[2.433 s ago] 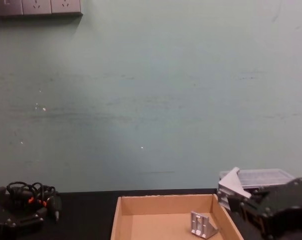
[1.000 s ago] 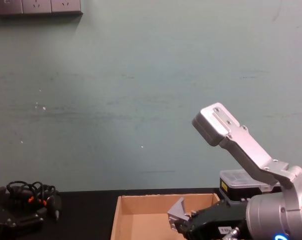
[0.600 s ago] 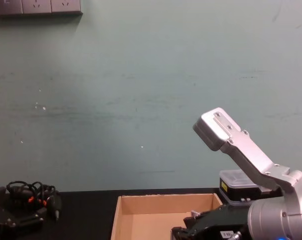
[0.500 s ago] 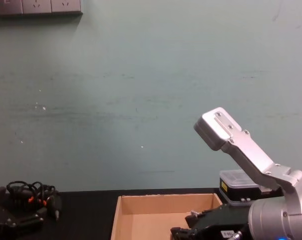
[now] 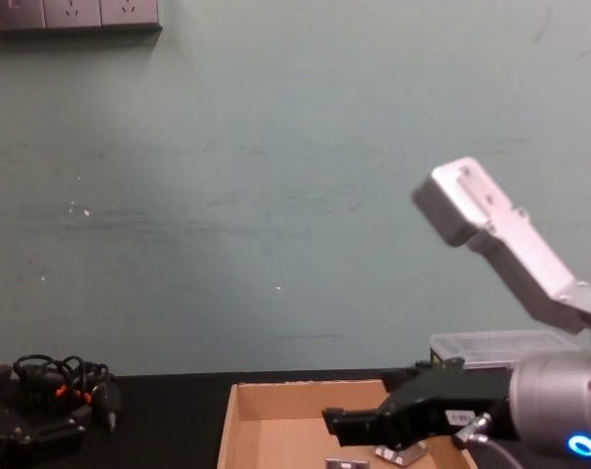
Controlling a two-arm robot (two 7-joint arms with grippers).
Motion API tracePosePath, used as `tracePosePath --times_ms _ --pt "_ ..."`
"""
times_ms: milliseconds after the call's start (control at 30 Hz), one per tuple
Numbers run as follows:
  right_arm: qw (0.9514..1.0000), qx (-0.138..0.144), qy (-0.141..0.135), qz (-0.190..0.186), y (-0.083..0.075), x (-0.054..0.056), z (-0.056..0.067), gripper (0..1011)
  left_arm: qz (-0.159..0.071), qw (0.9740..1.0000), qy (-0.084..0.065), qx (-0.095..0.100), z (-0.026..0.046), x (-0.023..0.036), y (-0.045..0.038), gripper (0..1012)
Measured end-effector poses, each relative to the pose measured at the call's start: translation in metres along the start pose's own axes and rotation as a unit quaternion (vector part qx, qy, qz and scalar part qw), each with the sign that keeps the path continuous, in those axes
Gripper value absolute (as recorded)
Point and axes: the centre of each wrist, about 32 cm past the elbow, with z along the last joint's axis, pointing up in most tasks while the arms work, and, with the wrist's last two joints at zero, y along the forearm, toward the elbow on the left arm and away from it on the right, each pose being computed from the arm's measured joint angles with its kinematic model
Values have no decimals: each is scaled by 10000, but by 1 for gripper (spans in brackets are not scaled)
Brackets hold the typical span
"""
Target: Use one hand to pick up the angle iron from the table and place it into the box.
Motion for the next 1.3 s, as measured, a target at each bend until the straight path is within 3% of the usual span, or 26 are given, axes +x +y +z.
tracePosePath --times_ms 100,267,533,700,833,867,1100,1300 --pt "9999 124 22 69 -86 1 18 920 0 10000 0 0 0 0 0 1011" --pt "9987 374 25 342 -375 13 34 1003 0 10000 0 0 0 0 0 1011" --pt "9947 542 -44 877 -895 56 -20 1000 0 10000 0 0 0 0 0 1011" --pt "9914 541 -142 1187 -1115 64 -65 1000 0 10000 0 0 0 0 0 1011" --pt "9864 440 -240 1568 -1196 58 -118 1000 0 10000 0 0 0 0 0 1011" --pt "9827 364 -283 1796 -1202 40 -145 1000 0 10000 0 0 0 0 0 1011" --pt "9708 42 -323 2377 -1151 1 -271 1000 0 10000 0 0 0 0 0 1011" --pt "9676 -180 -312 2499 -1057 -8 -358 1002 0 10000 0 0 0 0 0 1011"
